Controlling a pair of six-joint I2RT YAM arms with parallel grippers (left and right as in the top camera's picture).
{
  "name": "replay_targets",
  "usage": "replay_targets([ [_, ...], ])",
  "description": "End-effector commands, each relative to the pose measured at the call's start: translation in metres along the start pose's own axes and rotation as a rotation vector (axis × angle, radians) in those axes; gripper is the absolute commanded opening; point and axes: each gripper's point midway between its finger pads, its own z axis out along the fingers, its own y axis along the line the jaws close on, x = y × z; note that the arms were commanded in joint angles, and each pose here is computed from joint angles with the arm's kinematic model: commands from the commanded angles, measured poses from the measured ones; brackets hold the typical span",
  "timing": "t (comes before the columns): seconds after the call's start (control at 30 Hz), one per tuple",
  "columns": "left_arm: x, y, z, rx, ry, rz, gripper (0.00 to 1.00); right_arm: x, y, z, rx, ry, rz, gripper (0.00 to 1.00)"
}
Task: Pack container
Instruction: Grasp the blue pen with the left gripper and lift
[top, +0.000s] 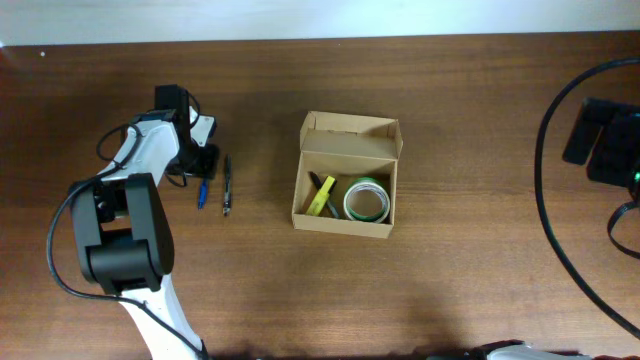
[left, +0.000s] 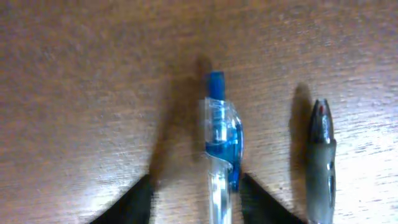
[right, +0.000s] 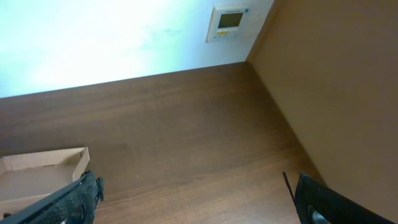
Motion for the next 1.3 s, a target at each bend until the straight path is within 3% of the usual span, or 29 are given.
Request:
replay_targets([
  [0.0, 0.009, -0.002, 0.016, 0.017, 0.039, -0.001, 0.29, 0.002, -0.001, 0.001, 0.003, 0.01, -0.008, 0.99],
  [0.4, 0.009, -0.003, 0.016, 0.017, 0.038, -0.015, 0.02, 0.002, -0.001, 0.001, 0.003, 0.01, -0.008, 0.99],
  [0.9, 0.01, -0.003, 0.012, 0.019, 0.051, -0.039, 0.01, 0.002, -0.001, 0.001, 0.003, 0.01, -0.011, 0.99],
  [1.07, -0.007, 0.001, -0.018, 0.01, 0.013, -0.055, 0.02, 0.002, -0.001, 0.001, 0.003, 0.009, -0.011, 0.99],
  [1.27, -0.041, -0.006, -0.092, -0.01, -0.111, -0.028, 0.02, 0.002, -0.001, 0.001, 0.003, 0.009, -0.011, 0.99],
])
